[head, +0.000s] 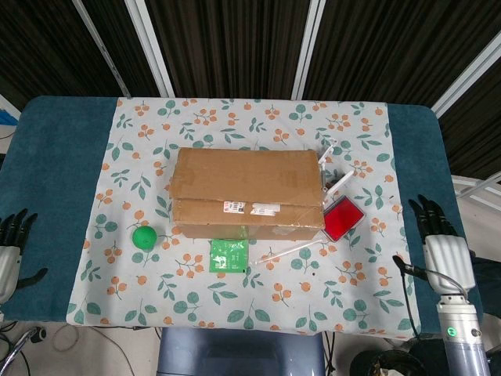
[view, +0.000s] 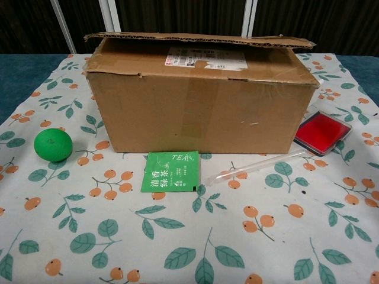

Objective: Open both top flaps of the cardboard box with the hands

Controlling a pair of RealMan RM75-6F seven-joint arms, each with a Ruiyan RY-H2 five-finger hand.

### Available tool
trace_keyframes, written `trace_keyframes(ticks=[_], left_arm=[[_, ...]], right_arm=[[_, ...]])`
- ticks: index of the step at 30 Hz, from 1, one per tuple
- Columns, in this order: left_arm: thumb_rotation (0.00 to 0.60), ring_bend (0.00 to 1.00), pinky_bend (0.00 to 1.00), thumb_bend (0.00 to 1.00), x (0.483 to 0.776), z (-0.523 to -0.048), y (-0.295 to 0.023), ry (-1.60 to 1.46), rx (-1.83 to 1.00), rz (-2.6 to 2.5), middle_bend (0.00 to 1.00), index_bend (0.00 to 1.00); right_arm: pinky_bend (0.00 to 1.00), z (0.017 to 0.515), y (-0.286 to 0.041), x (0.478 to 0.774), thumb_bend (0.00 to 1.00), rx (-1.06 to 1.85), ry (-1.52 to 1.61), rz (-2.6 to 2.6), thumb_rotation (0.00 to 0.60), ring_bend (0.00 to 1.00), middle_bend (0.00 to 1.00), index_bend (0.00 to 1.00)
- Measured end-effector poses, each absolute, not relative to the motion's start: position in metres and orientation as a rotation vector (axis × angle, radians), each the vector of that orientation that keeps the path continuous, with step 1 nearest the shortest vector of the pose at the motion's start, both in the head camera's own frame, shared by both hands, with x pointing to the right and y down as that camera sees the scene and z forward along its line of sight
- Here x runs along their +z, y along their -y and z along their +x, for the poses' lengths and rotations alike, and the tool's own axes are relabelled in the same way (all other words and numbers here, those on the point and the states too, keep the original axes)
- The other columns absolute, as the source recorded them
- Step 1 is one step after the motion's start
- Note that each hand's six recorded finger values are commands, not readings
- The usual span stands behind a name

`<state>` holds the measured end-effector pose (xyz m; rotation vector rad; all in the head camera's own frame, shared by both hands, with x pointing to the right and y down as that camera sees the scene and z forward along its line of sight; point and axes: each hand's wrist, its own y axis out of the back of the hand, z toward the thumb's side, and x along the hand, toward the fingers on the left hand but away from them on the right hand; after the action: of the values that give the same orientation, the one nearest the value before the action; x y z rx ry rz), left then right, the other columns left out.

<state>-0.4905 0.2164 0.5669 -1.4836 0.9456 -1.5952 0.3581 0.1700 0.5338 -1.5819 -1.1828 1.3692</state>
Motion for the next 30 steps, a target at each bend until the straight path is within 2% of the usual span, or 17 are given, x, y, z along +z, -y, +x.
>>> trace_keyframes(ticks=[5, 11, 30], left_arm=[[0.600, 0.00, 0.00, 0.11, 0.570, -0.490, -0.216, -0.965, -1.607, -1.517, 0.00, 0.00], [0.600, 0.00, 0.00, 0.11, 0.572, -0.492, -0.214, -0.975, -1.620, -1.533, 0.00, 0.00], [0.600, 0.00, 0.00, 0.11, 0.574, -0.497, -0.210, -1.035, -1.648, -1.600, 0.00, 0.00]], right_arm=[[0.26, 0.323, -0.136, 0.535, 0.29, 1.326, 1.150, -1.603, 0.600, 0.00, 0.00, 0.00], [0.26, 0.284, -0.106, 0.535, 0.29, 1.252, 1.157, -1.636, 0.600, 0.00, 0.00, 0.00], [0.26, 0.211, -0.096, 0.568, 0.29, 1.229, 1.135, -1.761, 0.600, 0.00, 0.00, 0.00]])
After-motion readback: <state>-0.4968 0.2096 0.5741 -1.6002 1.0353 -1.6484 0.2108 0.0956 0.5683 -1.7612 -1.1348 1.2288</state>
